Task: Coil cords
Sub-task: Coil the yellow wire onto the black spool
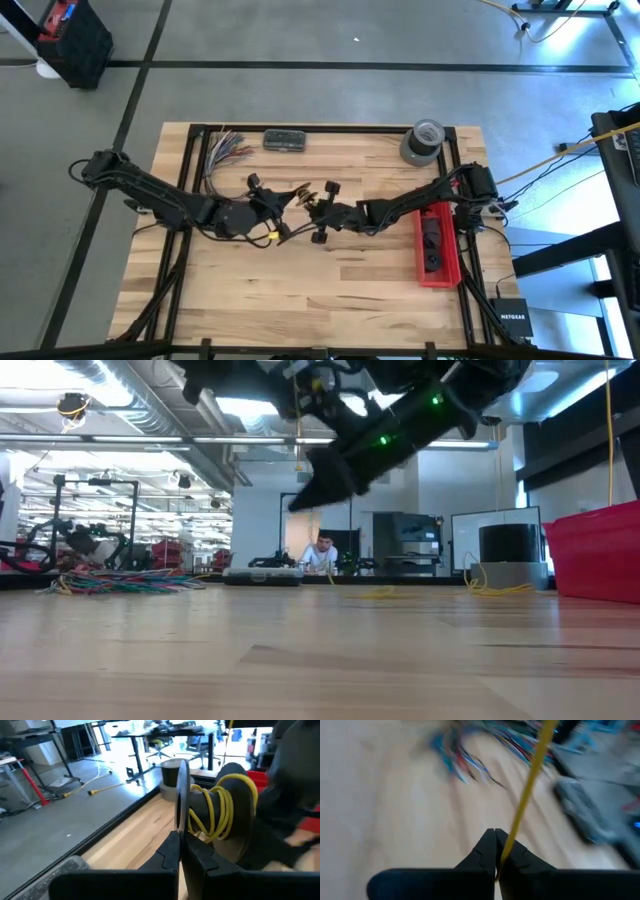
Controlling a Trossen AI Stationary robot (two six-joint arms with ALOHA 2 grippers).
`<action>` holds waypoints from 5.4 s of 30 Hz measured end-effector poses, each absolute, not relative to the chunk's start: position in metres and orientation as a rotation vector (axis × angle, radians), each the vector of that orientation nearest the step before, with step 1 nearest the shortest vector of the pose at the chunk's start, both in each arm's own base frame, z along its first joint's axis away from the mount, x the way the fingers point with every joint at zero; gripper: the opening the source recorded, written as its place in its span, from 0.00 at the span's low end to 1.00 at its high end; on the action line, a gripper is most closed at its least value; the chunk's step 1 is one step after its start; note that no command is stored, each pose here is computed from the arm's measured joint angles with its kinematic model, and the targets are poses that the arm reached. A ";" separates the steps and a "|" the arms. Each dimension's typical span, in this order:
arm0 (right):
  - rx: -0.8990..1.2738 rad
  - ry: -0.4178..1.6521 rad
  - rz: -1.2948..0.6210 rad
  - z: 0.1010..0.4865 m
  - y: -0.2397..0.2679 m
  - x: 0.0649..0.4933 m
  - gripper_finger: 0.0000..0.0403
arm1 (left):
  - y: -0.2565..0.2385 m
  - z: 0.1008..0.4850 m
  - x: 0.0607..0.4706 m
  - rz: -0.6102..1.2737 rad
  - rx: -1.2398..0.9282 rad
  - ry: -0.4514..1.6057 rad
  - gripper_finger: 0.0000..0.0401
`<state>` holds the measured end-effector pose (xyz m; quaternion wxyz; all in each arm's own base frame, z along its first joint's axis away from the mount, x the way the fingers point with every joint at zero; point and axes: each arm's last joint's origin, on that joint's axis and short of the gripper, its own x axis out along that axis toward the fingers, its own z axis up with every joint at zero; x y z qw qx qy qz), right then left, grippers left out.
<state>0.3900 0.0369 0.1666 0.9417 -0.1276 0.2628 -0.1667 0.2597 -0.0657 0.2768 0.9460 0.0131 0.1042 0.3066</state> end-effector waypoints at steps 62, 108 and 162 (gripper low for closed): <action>-0.244 0.353 -0.236 0.167 0.031 0.362 0.35 | -0.068 0.270 0.251 0.599 0.135 0.329 0.00; 0.087 0.297 -0.245 0.244 0.030 0.321 0.01 | -0.035 0.233 0.279 0.665 0.101 0.475 0.00; -0.237 0.622 -0.306 0.223 0.026 0.327 0.27 | -0.045 0.245 0.278 0.426 0.019 0.444 0.00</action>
